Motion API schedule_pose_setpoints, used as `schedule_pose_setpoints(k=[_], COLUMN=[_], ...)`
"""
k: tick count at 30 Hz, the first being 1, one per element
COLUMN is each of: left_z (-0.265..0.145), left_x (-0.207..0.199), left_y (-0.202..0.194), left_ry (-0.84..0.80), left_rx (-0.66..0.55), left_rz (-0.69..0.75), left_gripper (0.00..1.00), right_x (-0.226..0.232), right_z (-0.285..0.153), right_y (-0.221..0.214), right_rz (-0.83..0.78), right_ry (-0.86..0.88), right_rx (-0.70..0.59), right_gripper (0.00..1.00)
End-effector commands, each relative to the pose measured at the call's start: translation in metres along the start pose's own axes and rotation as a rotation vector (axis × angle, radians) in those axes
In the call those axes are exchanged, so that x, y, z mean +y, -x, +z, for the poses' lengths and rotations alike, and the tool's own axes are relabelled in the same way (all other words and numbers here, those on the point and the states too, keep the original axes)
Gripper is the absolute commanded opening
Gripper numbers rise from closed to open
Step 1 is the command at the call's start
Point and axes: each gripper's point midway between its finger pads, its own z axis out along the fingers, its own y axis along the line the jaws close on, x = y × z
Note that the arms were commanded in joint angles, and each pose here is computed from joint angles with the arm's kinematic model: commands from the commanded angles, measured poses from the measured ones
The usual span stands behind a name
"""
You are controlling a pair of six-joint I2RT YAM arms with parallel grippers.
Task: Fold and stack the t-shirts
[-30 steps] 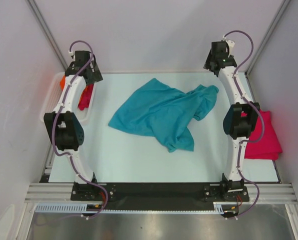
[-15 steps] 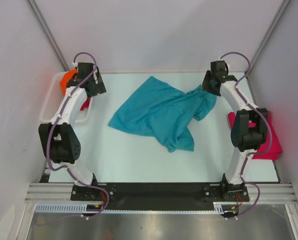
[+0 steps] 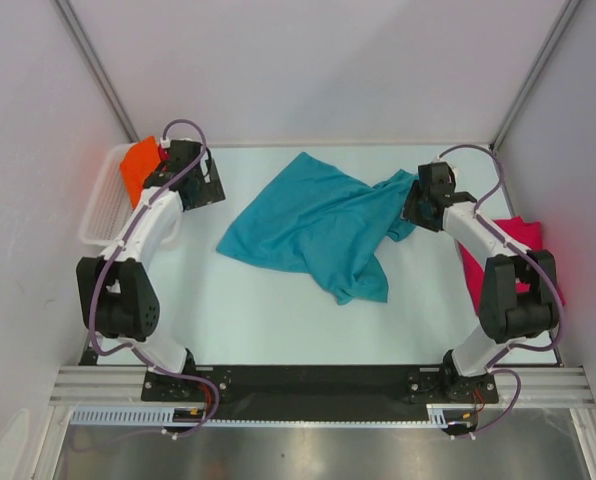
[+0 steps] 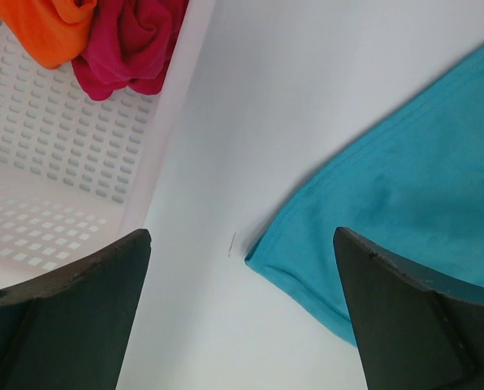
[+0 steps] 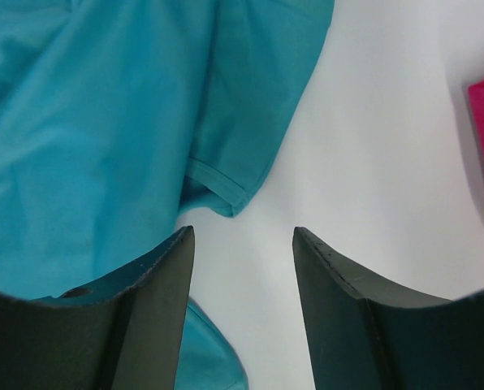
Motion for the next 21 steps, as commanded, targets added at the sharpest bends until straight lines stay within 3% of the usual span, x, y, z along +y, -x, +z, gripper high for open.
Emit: schedule_pose_setpoints(k=[1,21], left_z=[-0.017,-0.049], left_x=[-0.012,-0.005], left_y=[0.009,0.021], left_ry=[-0.056,-0.034], left_rx=[-0.051,-0.106], left_rz=[0.011,0.084], left_gripper=[0.99,0.99], right_x=[0.008,0.023], right_z=[0.003,0.067], right_y=[-0.008,-0.049], right_rz=[0.025,0.026], right_ry=[0.032,0.032], right_rx=[-0.010,0.089], right_gripper=[0.56,0.50])
